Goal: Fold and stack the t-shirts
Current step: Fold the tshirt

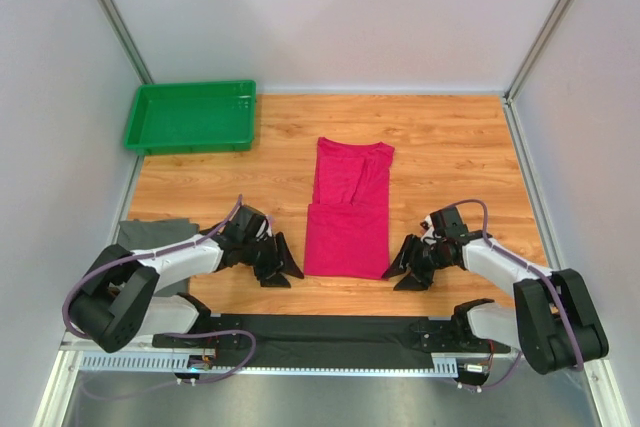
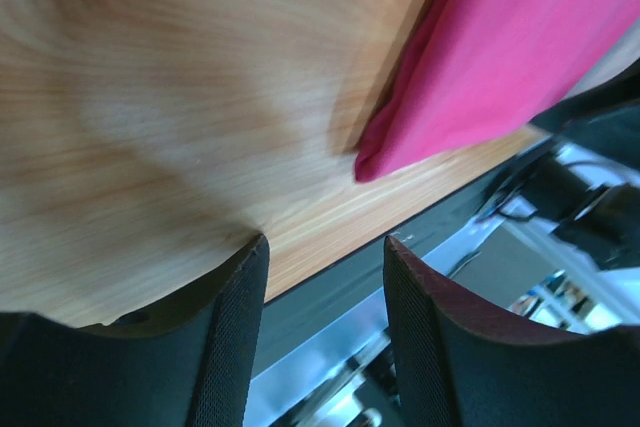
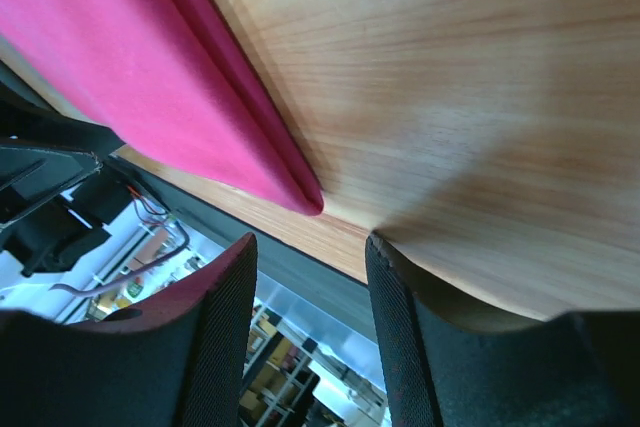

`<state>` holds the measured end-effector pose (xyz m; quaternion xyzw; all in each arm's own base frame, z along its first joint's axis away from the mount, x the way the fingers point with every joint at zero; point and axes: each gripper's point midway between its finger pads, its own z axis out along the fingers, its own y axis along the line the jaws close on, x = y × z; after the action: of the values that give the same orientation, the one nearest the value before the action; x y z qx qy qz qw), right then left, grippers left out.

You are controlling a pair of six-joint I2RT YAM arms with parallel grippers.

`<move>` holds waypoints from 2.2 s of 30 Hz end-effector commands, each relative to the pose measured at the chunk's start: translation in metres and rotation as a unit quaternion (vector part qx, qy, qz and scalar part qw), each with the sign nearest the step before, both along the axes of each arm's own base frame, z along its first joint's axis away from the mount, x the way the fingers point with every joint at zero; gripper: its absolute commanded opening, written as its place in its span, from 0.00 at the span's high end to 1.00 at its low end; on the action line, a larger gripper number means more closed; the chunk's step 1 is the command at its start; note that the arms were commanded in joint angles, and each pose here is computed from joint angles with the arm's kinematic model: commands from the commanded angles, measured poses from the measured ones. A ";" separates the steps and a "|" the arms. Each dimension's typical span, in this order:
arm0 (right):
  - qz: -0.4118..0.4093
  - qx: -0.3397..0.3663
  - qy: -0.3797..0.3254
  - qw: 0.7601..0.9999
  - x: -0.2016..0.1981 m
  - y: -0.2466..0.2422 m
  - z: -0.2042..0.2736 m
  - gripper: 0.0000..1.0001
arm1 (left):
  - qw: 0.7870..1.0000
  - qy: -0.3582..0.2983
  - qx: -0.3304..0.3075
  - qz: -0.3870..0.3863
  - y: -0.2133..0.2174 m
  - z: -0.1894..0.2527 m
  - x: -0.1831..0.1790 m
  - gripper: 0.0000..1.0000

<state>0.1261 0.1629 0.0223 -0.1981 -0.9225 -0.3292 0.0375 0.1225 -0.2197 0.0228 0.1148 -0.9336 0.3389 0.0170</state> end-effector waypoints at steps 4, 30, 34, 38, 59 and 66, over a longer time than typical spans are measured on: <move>-0.036 0.030 -0.043 0.998 0.021 0.009 0.013 0.51 | 0.988 0.004 -0.029 0.153 -0.019 0.009 0.040 0.40; -0.089 0.034 -0.041 0.995 0.007 0.005 0.005 0.37 | 0.940 0.130 0.049 0.311 -0.003 -0.050 0.015 0.54; -0.084 0.030 -0.030 0.996 0.006 0.007 0.002 0.37 | 0.938 0.125 0.057 0.319 0.000 -0.054 0.018 0.59; -0.102 0.043 -0.018 0.994 0.008 0.011 0.000 0.34 | 0.940 0.113 0.058 0.318 0.001 -0.053 0.020 0.85; -0.279 -0.008 0.069 0.958 0.002 0.004 -0.030 0.47 | 0.959 0.089 -0.019 0.268 -0.032 0.017 0.037 1.00; -0.308 -0.021 0.067 0.949 0.005 -0.003 -0.037 0.54 | 0.958 0.094 -0.027 0.271 -0.031 0.018 0.034 1.00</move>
<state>0.1417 0.1837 0.0194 -0.4376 -0.8181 -0.3731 -0.0050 0.1604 -0.2505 0.0375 0.3913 -0.8560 0.3377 0.0054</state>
